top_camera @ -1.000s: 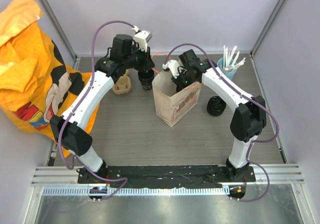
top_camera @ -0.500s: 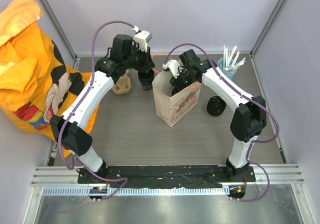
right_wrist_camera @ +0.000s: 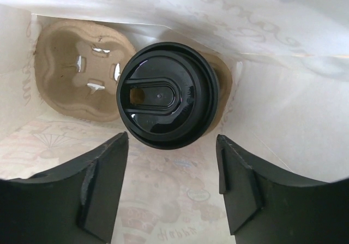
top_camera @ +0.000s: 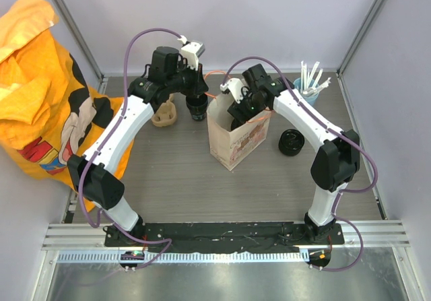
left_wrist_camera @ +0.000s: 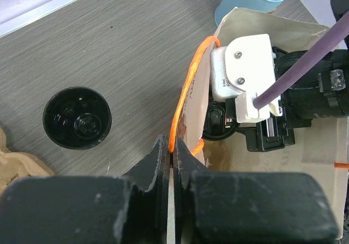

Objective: Pack the takeout coffee

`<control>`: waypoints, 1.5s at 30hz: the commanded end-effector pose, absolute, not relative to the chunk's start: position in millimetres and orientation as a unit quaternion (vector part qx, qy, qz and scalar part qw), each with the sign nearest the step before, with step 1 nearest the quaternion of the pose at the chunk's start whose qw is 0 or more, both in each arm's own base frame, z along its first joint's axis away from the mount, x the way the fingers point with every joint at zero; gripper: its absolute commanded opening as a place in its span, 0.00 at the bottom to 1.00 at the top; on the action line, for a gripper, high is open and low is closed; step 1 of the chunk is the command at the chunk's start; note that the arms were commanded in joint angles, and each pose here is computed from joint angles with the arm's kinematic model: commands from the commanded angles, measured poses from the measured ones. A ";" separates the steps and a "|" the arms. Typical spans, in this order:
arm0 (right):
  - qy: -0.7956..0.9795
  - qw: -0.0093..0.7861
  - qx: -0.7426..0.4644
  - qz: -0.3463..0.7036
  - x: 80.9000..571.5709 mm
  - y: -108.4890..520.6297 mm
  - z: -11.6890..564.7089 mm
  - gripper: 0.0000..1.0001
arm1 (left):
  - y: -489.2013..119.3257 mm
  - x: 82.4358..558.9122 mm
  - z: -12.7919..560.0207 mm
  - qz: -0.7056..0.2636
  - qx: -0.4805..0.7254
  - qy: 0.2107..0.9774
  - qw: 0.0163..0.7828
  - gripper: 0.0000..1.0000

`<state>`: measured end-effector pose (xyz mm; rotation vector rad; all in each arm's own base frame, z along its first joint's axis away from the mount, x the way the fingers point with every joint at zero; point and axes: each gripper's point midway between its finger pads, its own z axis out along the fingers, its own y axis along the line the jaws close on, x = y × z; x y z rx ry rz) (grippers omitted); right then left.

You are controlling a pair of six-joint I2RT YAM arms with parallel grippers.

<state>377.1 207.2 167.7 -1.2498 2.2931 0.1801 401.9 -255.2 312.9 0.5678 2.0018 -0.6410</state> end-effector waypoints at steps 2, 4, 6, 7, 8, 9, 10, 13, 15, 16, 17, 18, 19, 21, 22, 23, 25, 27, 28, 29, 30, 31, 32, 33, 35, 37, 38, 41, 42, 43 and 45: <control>0.836 0.310 -0.450 0.054 381.8 200.8 214.6 0.73 | -251.3 397.7 343.7 -0.269 0.228 0.791 0.500 0.05; 0.834 0.315 -0.449 0.054 381.5 200.6 220.3 0.75 | -250.6 398.6 342.3 -0.267 0.227 0.792 0.499 0.05; 0.833 0.319 -0.449 0.054 380.8 200.2 225.9 0.78 | -251.2 398.2 342.4 -0.268 0.228 0.792 0.499 0.05; 0.832 0.322 -0.449 0.054 380.7 200.2 229.0 0.79 | -251.4 398.7 342.0 -0.268 0.228 0.792 0.499 0.05; 0.831 0.324 -0.449 0.054 380.6 200.9 232.1 0.80 | -251.1 398.8 342.0 -0.268 0.227 0.792 0.498 0.05; 0.831 0.324 -0.450 0.055 379.5 200.6 233.1 0.81 | -251.1 398.9 342.7 -0.269 0.227 0.792 0.499 0.05; 0.831 0.325 -0.449 0.054 379.9 199.7 234.6 0.81 | -251.3 397.9 343.4 -0.269 0.228 0.791 0.500 0.05; 0.830 0.329 -0.448 0.055 377.8 199.0 241.0 0.84 | -251.4 398.1 344.4 -0.269 0.228 0.790 0.501 0.05; 0.828 0.332 -0.449 0.055 375.5 199.2 246.7 0.87 | -250.9 398.0 342.8 -0.269 0.227 0.792 0.499 0.06; 0.826 0.335 -0.449 0.056 374.4 199.7 249.8 0.87 | -251.5 397.1 343.5 -0.270 0.229 0.791 0.499 0.09; 0.824 0.339 -0.450 0.056 373.3 199.3 255.2 0.90 | -250.8 397.2 344.1 -0.270 0.229 0.791 0.500 0.09; 0.823 0.342 -0.450 0.057 372.1 199.0 258.4 0.91 | -251.6 396.6 344.2 -0.271 0.229 0.790 0.499 0.10; 0.822 0.344 -0.450 0.057 371.5 199.0 260.9 0.92 | -251.6 396.6 344.2 -0.271 0.229 0.790 0.499 0.11; 0.817 0.354 -0.450 0.059 369.4 198.7 271.0 0.94 | -252.5 396.6 345.3 -0.273 0.230 0.789 0.500 0.13; 0.815 0.357 -0.452 0.061 367.9 199.2 274.5 0.95 | -252.4 396.1 345.4 -0.275 0.230 0.790 0.498 0.17; 0.812 0.363 -0.452 0.060 367.8 198.5 280.2 0.95 | -252.6 396.1 345.8 -0.275 0.231 0.789 0.499 0.20; 0.806 0.375 -0.453 0.061 365.2 198.3 291.0 0.96 | -253.0 395.1 346.9 -0.277 0.232 0.788 0.499 0.26; 0.801 0.384 -0.455 0.064 361.7 198.2 300.2 0.96 | -254.0 394.3 346.3 -0.279 0.233 0.788 0.498 0.31; 0.798 0.390 -0.455 0.064 360.7 197.8 305.6 0.96 | -254.0 394.7 346.0 -0.280 0.233 0.788 0.497 0.35; 0.796 0.394 -0.455 0.064 359.9 197.4 308.9 0.97 | -254.6 393.8 347.1 -0.280 0.234 0.787 0.498 0.37; 0.795 0.397 -0.454 0.064 359.6 197.3 311.8 0.97 | -254.1 393.3 348.2 -0.281 0.235 0.786 0.499 0.38; 0.792 0.403 -0.455 0.064 357.9 197.0 316.5 0.96 | -254.8 392.5 347.9 -0.282 0.236 0.786 0.497 0.41; 0.789 0.408 -0.455 0.064 357.3 196.9 321.2 0.96 | -254.8 392.5 347.9 -0.282 0.236 0.786 0.497 0.42; 0.788 0.411 -0.455 0.063 356.6 196.2 324.5 0.96 | -254.1 392.1 349.9 -0.283 0.236 0.784 0.499 0.43; 0.785 0.420 -0.452 0.061 355.1 194.0 332.1 0.96 | -254.4 391.5 350.4 -0.284 0.236 0.784 0.499 0.44; 0.781 0.427 -0.452 0.063 353.2 194.6 338.0 0.96 | -255.1 390.8 350.7 -0.285 0.237 0.783 0.499 0.45; 0.778 0.431 -0.453 0.066 351.6 195.0 342.1 0.97 | -254.4 391.0 352.7 -0.284 0.237 0.782 0.501 0.45; 0.772 0.439 -0.454 0.073 348.0 196.1 348.9 0.96 | -255.0 390.0 354.3 -0.287 0.239 0.781 0.501 0.46; 0.770 0.440 -0.455 0.077 345.9 196.9 350.9 0.96 | -256.2 389.3 354.7 -0.289 0.241 0.780 0.500 0.50; 0.767 0.444 -0.457 0.079 344.6 197.3 353.9 0.96 | -256.5 388.5 355.3 -0.291 0.242 0.779 0.499 0.52; 0.761 0.450 -0.460 0.085 340.1 198.2 359.2 0.96 | -257.8 386.5 356.8 -0.294 0.247 0.777 0.499 0.59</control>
